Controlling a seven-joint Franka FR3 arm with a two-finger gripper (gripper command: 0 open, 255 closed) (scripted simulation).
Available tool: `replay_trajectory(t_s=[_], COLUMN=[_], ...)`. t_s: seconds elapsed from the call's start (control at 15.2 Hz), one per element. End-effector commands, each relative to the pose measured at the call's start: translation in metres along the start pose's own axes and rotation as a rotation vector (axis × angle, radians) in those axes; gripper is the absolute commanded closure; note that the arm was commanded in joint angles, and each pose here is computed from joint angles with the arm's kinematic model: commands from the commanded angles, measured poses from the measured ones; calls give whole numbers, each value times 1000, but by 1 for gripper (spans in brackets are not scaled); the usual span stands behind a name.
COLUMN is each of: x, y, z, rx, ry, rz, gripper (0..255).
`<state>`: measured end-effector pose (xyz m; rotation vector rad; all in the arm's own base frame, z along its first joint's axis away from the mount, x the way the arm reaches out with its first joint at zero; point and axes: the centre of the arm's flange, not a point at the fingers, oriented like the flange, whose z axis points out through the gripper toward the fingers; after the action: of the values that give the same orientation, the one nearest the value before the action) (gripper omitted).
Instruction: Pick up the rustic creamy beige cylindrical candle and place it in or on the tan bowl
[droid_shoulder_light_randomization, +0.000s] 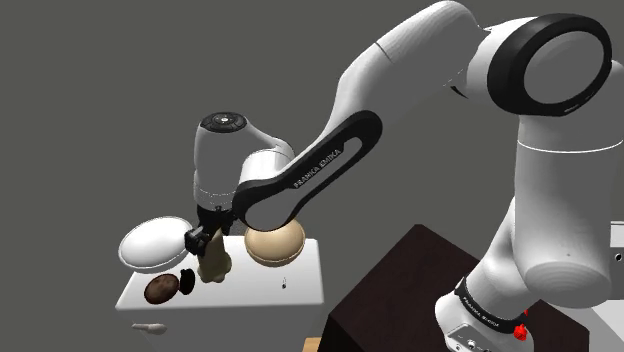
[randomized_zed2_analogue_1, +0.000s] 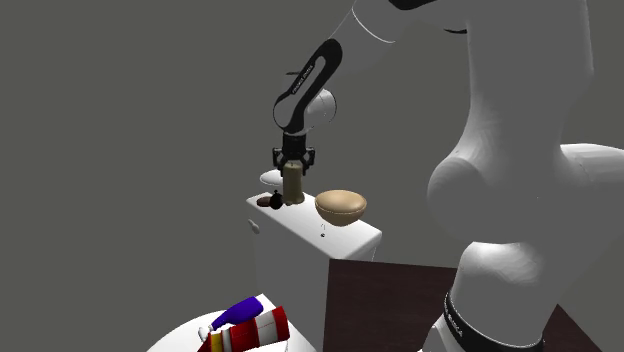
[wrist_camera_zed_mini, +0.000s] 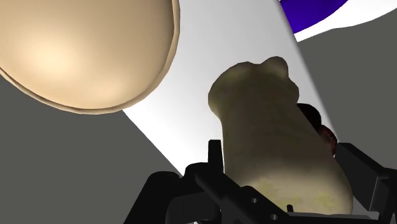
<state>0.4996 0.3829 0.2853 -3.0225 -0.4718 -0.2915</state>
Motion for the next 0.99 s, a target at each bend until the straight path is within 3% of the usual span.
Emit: replay_trajectory(t_s=[0.0, 0.92], x=[2, 17], y=[0, -3], z=[-11, -83], rx=[0, 0], ry=[0, 0], rz=[0, 0], gripper=[255, 255])
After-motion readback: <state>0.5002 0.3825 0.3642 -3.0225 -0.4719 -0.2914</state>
